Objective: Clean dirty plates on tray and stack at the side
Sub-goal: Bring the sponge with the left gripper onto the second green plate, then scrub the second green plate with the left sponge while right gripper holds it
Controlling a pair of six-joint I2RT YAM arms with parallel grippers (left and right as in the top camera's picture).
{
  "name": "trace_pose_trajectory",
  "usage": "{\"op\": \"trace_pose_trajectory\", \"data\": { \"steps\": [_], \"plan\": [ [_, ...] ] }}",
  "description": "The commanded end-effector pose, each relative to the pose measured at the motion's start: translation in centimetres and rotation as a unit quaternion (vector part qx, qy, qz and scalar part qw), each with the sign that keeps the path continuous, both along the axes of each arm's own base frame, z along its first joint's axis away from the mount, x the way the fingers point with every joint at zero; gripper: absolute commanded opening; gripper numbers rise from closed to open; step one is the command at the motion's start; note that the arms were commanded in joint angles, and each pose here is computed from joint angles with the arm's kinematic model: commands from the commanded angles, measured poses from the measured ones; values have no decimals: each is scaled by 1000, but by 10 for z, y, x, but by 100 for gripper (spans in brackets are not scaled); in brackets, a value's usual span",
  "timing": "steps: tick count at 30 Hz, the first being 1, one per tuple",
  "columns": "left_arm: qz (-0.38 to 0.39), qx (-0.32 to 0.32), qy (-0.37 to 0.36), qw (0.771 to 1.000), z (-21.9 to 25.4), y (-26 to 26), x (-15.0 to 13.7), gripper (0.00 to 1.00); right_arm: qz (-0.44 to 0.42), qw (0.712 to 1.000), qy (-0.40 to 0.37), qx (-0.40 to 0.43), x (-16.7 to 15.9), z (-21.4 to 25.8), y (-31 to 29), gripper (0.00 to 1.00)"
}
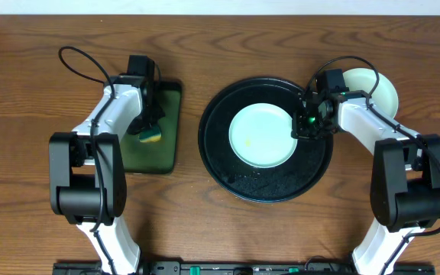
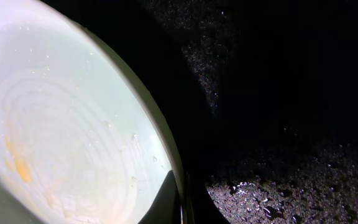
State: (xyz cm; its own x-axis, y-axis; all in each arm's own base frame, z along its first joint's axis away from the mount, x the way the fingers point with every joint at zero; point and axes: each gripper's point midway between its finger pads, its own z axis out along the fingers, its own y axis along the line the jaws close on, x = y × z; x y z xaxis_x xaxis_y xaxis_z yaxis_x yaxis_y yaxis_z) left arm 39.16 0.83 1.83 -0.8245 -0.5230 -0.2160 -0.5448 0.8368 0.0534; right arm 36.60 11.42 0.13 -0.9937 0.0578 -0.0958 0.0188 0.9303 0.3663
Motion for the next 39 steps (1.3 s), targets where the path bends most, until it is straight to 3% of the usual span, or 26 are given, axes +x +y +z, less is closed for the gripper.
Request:
{"op": "trace_pose_trajectory", "data": {
  "steps": [1, 6, 12, 16, 20, 23, 27, 32, 34, 39],
  "plan": [
    [-1, 16, 17, 1000, -10, 7, -5, 7, 13, 999, 33, -6, -15, -23, 7, 1],
    [-14, 17, 16, 1000, 1, 6, -4, 7, 13, 999, 36, -6, -16, -23, 6, 1],
    [-19, 8, -38, 999, 62, 3, 1, 7, 6, 999, 39, -6, -16, -24, 6, 1],
    [-35, -57, -94, 993, 103, -20, 2, 7, 6, 999, 38, -5, -16, -23, 6, 1],
    [-73, -174, -109, 976, 121, -65, -2, 7, 6, 999, 36, -5, -15, -23, 6, 1],
    [-91, -227, -97, 965, 120, -97, -9, 8, 6, 999, 34, -5, -14, -23, 7, 1],
    [-94, -244, -73, 963, 105, -138, -20, 7, 6, 999, 34, -5, -14, -23, 7, 1],
    [-164, -254, -61, 951, 92, -204, -32, 7, -14, 999, 35, -6, -11, -23, 6, 1],
    [-192, -248, -69, 947, 82, -238, -35, 7, -19, 999, 35, -5, -10, -23, 6, 1],
    [-153, -197, -82, 965, 57, -264, -38, 7, -19, 999, 37, -5, -11, -23, 6, 1]
  ]
}}
